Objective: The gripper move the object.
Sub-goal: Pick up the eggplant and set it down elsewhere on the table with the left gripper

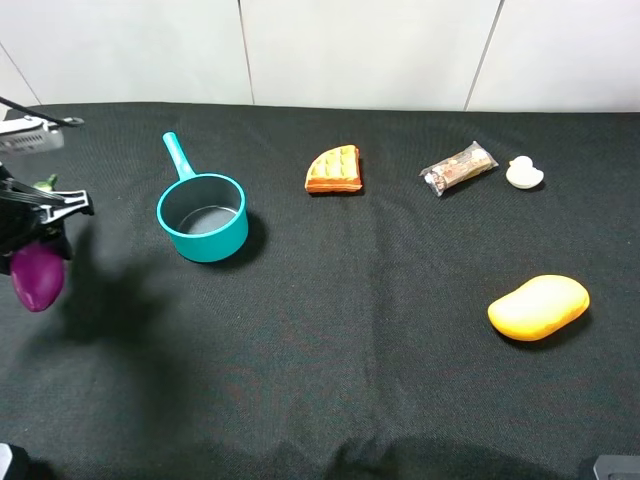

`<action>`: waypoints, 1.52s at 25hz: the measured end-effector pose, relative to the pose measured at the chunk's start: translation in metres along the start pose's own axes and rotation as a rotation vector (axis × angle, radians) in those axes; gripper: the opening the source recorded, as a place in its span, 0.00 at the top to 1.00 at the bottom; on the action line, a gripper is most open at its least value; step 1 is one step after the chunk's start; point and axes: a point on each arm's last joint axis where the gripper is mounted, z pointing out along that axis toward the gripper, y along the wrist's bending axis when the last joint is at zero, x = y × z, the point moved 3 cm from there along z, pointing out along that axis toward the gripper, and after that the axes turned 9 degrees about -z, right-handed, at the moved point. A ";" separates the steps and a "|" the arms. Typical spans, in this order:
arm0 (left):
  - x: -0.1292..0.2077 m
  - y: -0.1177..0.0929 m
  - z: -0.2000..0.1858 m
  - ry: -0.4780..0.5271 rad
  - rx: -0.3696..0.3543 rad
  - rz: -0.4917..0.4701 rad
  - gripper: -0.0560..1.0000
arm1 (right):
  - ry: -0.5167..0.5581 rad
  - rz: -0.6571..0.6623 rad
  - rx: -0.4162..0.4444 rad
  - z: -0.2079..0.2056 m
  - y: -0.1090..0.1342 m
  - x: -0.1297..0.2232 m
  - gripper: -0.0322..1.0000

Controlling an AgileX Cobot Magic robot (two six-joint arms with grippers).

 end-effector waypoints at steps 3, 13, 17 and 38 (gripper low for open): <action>0.001 0.003 -0.011 -0.002 0.003 -0.019 0.38 | 0.000 0.000 0.000 0.000 0.000 0.000 0.30; 0.006 0.004 -0.031 0.025 0.024 -0.026 0.38 | 0.000 0.000 0.000 0.000 0.000 0.000 0.30; 0.000 -0.004 -0.039 0.033 0.051 0.002 0.38 | 0.000 0.000 0.000 0.000 0.000 0.000 0.30; -0.012 -0.048 -0.081 0.006 0.144 0.163 0.38 | 0.000 0.000 0.000 0.000 0.000 0.000 0.30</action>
